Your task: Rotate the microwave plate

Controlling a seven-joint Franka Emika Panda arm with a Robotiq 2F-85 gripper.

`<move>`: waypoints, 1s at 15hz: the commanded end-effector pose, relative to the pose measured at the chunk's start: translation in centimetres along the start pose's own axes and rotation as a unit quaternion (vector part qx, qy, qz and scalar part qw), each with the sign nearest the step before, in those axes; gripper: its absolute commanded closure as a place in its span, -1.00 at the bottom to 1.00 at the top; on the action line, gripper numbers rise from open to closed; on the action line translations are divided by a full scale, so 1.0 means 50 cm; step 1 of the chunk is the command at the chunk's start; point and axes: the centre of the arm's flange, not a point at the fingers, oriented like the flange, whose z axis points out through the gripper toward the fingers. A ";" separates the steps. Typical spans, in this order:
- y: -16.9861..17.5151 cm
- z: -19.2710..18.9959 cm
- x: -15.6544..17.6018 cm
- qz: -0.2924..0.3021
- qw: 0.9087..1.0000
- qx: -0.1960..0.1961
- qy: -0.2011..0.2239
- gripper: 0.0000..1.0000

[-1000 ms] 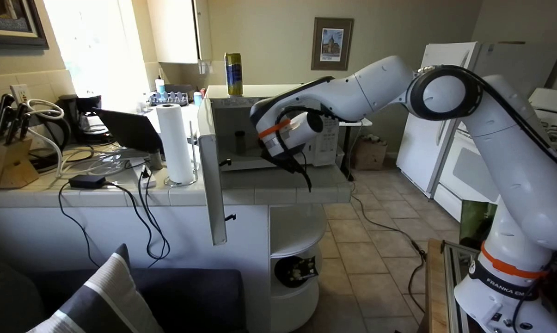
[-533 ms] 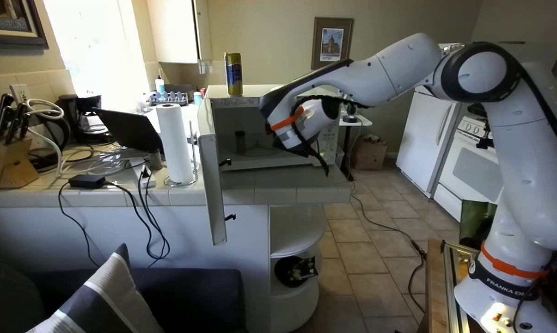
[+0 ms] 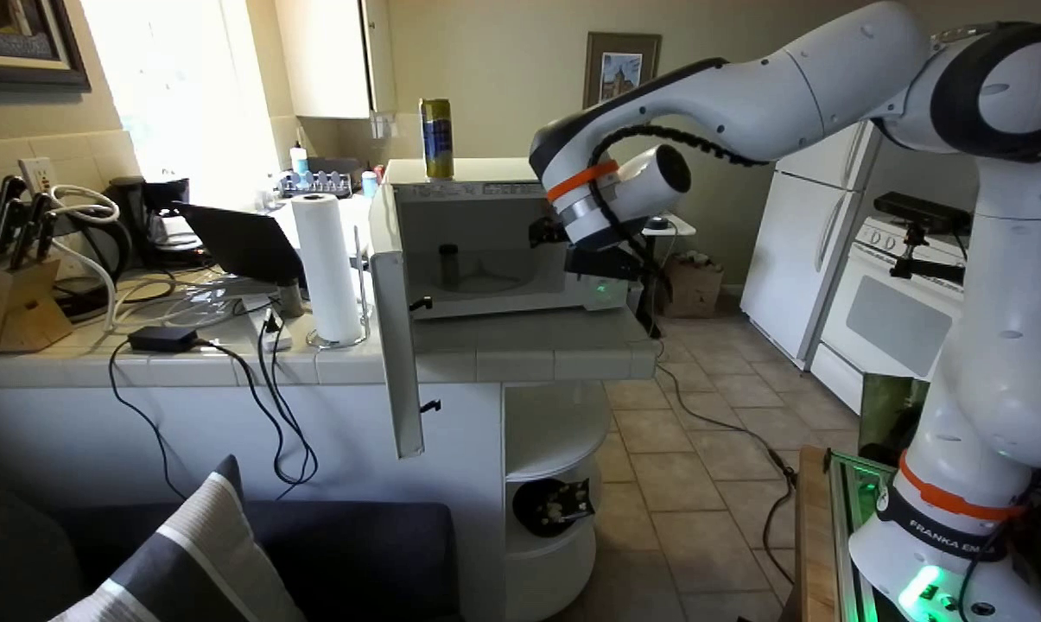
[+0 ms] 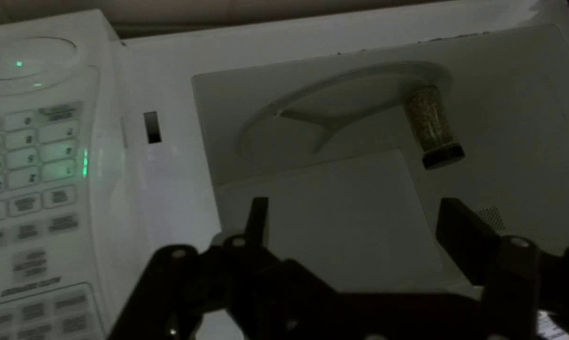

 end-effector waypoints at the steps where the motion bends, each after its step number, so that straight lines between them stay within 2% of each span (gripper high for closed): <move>1: 0.006 -0.088 0.044 -0.015 0.999 -0.009 -0.028 -1.00; 6: 0.004 -0.168 0.099 -0.039 0.998 0.010 -0.047 -1.00; 10: 0.019 -0.202 0.155 -0.071 0.996 0.039 -0.025 -1.00; 11: 0.005 -0.183 0.100 -0.056 0.998 0.028 -0.022 -1.00; 15: 0.015 -0.199 0.131 -0.068 0.997 0.031 -0.011 -1.00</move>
